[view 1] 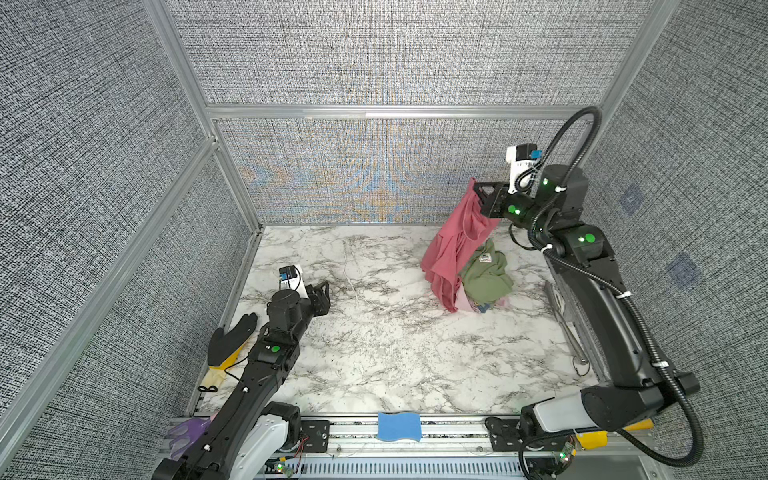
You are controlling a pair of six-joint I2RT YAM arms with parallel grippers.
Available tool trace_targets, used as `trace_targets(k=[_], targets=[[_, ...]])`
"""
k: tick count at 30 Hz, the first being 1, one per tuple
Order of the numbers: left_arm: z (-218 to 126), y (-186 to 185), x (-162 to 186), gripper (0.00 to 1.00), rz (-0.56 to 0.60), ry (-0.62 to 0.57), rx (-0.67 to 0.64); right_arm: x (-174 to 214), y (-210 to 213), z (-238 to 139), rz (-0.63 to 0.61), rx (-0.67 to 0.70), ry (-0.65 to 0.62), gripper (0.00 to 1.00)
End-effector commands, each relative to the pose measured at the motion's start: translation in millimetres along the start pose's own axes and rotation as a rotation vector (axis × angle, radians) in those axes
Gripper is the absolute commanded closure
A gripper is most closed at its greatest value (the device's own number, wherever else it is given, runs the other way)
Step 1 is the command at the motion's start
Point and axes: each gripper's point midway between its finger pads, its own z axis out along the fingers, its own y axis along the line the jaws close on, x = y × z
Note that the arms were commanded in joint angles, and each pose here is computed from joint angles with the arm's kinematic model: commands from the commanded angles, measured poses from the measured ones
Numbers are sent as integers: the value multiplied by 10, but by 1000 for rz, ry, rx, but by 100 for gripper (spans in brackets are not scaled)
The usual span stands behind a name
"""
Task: Pick out a specific cloth from the pile
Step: 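Lift the dark pink shirt out of the pile with the right gripper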
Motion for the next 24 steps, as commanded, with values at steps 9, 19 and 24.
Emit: trace_targets(k=[9,19,24], targets=[[-152,-22,-417,46,79,-41,-79,-292,975,-264,-52,-349,10,100],[-388,-123,-726,44,89,-90,-84,136,1396,117,-84,-440,140,100],[-532,-163,-795,44,82,-99,-75,491,1739,406,-91,-519,225,100]])
